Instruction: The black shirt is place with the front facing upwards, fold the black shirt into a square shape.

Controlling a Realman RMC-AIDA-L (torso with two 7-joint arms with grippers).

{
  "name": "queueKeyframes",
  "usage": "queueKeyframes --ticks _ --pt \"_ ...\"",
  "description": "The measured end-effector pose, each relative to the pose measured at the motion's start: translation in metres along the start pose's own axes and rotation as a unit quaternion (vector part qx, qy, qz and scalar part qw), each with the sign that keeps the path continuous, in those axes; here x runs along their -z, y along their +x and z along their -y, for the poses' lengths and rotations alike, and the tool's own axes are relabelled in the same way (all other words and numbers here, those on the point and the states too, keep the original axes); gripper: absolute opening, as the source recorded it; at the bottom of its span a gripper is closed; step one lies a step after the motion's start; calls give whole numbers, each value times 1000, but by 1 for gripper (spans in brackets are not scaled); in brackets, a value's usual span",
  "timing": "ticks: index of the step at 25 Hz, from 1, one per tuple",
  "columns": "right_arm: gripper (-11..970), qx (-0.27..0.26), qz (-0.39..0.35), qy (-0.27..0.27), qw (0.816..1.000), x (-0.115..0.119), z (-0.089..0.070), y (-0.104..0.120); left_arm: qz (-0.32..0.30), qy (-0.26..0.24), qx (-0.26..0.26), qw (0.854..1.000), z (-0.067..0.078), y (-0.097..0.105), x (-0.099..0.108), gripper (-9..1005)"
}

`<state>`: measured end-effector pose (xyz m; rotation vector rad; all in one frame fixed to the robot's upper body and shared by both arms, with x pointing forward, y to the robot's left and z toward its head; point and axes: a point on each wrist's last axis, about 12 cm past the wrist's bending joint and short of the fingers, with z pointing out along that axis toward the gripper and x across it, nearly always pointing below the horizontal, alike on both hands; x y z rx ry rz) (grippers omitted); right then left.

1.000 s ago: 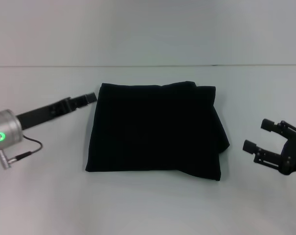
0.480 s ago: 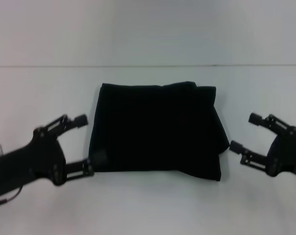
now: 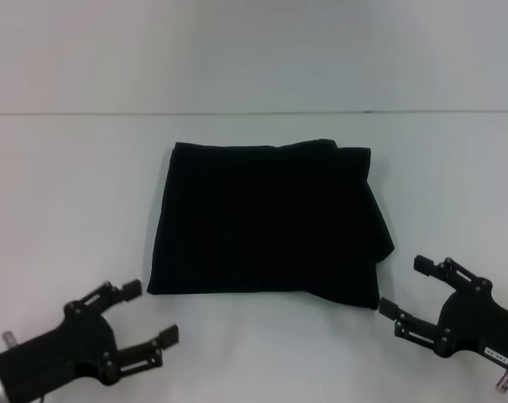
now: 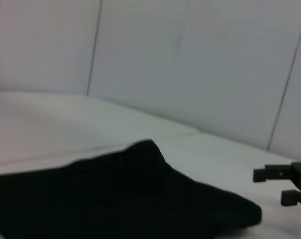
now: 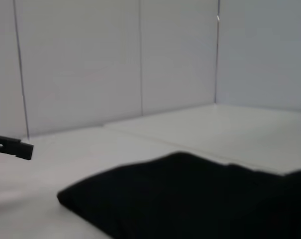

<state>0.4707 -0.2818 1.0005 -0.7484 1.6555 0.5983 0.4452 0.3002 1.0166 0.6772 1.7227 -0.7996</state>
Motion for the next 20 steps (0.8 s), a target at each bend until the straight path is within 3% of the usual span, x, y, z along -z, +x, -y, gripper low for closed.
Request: queueKeyframes --ticks 20 --pt "894 2 11 -9 1000 0 -1 -3 -4 19 -4 1000 -3 -5 -5 940"
